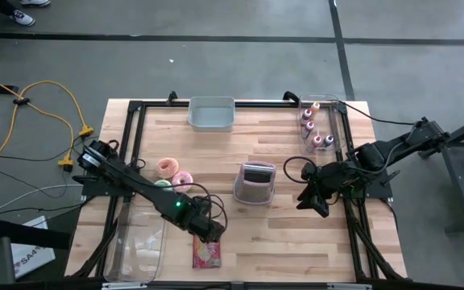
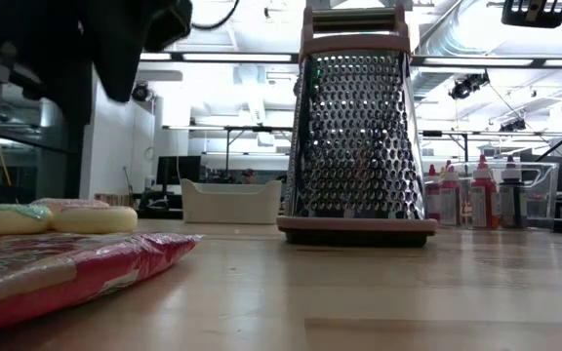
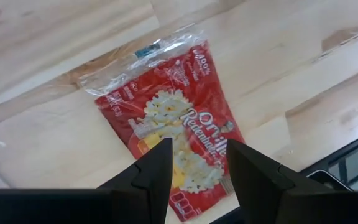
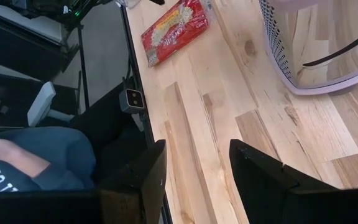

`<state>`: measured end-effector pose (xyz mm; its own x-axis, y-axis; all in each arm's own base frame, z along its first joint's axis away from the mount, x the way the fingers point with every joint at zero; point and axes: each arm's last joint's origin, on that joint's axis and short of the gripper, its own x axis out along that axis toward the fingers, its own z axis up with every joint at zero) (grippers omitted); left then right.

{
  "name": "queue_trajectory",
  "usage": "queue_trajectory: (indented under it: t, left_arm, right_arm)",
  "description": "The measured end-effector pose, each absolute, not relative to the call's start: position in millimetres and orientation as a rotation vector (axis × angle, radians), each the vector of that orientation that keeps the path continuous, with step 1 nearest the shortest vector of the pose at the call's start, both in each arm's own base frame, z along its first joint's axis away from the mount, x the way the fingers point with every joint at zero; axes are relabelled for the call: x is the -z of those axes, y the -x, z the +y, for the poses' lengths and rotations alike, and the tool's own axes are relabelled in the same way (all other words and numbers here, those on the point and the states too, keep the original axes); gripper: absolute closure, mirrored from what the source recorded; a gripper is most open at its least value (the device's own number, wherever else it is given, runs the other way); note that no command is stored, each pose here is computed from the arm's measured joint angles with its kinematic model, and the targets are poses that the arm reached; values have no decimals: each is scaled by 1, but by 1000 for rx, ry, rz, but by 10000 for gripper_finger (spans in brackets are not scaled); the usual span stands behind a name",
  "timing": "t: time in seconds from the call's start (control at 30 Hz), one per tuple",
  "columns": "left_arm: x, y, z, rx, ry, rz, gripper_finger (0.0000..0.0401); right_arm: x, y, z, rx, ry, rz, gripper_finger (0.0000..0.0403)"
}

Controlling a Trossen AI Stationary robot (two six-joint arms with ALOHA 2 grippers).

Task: Pick & Place Food Item
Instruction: Put the popcorn pack into the left transparent bin

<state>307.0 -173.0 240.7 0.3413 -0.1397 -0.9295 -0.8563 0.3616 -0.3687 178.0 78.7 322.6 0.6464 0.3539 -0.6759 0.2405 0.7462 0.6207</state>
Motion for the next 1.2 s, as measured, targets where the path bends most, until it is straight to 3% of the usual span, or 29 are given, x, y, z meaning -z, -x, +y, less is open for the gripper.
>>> queue_trajectory:
  t: [0.17, 0.73, 1.2]
  left_arm:
    - [-248, -308, -181, -661, 1096, 1164, 256]
    - [-214, -315, -205, -830, 1113, 1217, 256]
    - [-212, -314, -208, -836, 1111, 1225, 256]
  right_arm:
    - [-323, -178, 79, -72, -751, 887, 238]
    - [-324, -179, 79, -80, -755, 874, 238]
    - [-324, -179, 79, -83, -758, 868, 238]
